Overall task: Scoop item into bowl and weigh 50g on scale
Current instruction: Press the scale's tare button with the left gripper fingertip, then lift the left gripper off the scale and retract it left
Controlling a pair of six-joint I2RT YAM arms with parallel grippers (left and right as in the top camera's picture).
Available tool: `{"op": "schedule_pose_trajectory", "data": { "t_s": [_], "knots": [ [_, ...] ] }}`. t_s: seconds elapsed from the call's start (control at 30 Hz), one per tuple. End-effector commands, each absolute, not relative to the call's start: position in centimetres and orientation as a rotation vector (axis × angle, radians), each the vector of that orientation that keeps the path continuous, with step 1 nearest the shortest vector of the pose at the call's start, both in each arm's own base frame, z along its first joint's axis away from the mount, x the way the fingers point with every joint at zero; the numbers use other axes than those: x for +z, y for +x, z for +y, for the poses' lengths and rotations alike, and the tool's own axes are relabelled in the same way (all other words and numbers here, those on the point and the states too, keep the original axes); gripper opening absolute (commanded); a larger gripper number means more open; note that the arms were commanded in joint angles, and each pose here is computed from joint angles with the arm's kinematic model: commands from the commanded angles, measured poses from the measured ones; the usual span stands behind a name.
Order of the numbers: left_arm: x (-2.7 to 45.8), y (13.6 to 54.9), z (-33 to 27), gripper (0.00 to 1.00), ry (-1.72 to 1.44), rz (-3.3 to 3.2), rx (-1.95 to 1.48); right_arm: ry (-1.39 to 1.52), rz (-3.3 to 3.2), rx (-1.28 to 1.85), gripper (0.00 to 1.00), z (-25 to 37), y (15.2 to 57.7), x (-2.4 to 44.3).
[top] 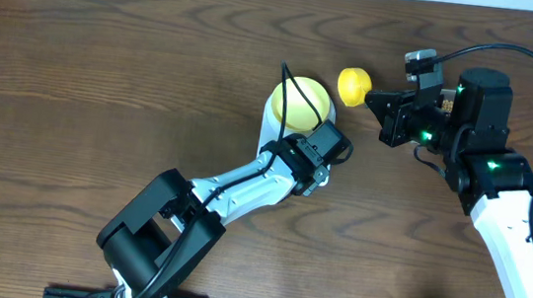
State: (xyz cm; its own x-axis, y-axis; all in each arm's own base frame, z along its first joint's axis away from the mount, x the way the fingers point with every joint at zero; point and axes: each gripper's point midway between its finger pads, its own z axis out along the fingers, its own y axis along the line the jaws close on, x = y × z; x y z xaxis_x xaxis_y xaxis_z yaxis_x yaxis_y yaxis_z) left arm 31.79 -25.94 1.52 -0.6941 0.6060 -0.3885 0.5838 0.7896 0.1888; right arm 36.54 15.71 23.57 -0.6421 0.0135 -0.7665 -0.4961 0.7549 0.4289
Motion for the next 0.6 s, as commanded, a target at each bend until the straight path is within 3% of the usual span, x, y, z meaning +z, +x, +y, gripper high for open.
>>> {"op": "schedule_pose_trajectory", "data": {
  "t_s": [0.0, 0.2, 0.57],
  "knots": [
    [-1.9, 30.8, -23.9, 0.08, 0.948, 2.621, 0.172, -0.377, 2.126, 0.790, 0.01, 15.6, 36.9, 24.2],
    [1.2, 31.8, -24.9, 0.08, 0.870, 2.567, 0.110, -0.375, 2.120, 0.787, 0.01, 15.5, 37.0, 24.3],
    [12.9, 32.7, -25.8, 0.08, 0.707, 2.342, -0.071, -0.332, 2.130, 0.768, 0.01, 14.1, 37.4, 24.2]
  ]
}}
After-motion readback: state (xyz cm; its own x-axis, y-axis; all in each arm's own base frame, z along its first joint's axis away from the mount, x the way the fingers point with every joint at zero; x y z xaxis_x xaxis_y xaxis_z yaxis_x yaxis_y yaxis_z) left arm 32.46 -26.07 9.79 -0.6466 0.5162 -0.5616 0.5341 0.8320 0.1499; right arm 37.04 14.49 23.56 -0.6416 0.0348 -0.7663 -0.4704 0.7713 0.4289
